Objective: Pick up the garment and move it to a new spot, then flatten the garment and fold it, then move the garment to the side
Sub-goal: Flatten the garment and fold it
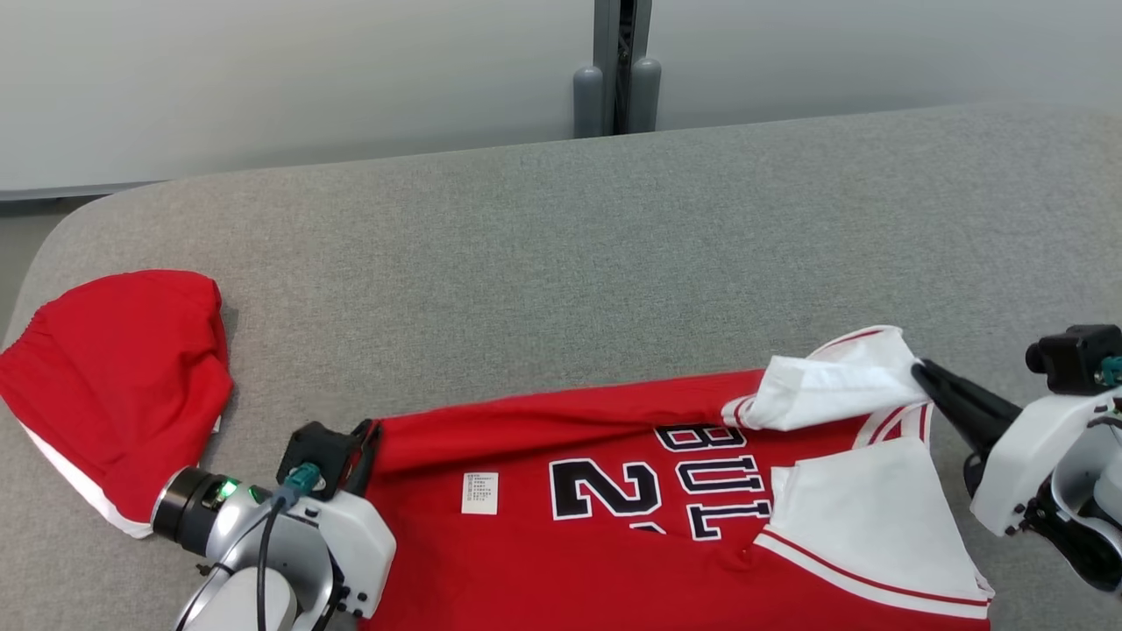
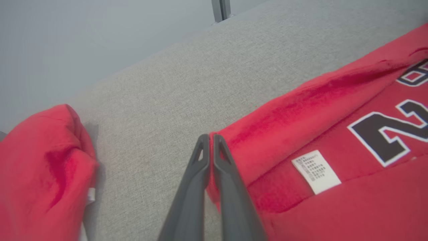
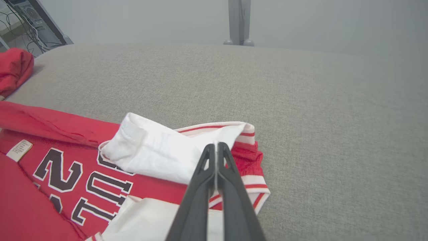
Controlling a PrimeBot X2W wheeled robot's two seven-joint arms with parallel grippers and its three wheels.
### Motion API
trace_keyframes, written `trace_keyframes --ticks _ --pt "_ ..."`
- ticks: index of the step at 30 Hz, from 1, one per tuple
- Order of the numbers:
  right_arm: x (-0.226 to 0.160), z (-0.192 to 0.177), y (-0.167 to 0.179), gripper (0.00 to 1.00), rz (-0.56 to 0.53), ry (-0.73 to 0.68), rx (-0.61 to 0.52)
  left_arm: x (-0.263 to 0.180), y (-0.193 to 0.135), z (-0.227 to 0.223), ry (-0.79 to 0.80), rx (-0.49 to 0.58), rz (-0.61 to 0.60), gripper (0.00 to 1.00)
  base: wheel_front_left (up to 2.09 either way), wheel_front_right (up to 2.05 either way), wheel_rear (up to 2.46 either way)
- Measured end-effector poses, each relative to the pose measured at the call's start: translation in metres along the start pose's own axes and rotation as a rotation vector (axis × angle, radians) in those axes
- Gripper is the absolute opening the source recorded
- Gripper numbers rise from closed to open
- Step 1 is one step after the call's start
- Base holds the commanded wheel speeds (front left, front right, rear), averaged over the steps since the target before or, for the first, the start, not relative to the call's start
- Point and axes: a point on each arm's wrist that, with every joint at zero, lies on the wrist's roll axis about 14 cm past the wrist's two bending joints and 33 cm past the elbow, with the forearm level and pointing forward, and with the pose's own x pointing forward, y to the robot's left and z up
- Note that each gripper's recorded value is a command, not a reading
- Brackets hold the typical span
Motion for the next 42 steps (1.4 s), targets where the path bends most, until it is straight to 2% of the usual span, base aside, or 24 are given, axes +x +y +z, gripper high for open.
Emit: trace_keyframes --ticks 6,15,25,29,42 --pt "-0.015 -0.020 0.008 0.00 0.018 0.078 0.036 -0.009 -0.013 -0.007 0.018 0.029 -0.039 0.00 0.00 0.00 0.00" --pt "-0.026 -0.012 -0.005 0.00 0.003 0.093 -0.016 -0.014 -0.025 -0.013 0.033 0.054 -0.068 0.00 0.00 0.00 0.00" --pt "-0.040 -0.028 -0.001 0.00 0.028 0.210 -0.030 -0.019 -0.022 -0.019 0.057 0.071 -0.056 0.00 0.00 0.00 0.00" --pt "-0.045 -0.040 0.000 0.00 0.025 0.256 0.001 -0.020 -0.021 -0.019 0.062 0.078 -0.054 0.00 0.00 0.00 0.00" --pt "-0.054 -0.047 0.009 0.00 0.040 0.319 0.038 -0.024 -0.020 -0.025 0.084 0.120 -0.053 0.00 0.00 0.00 0.00"
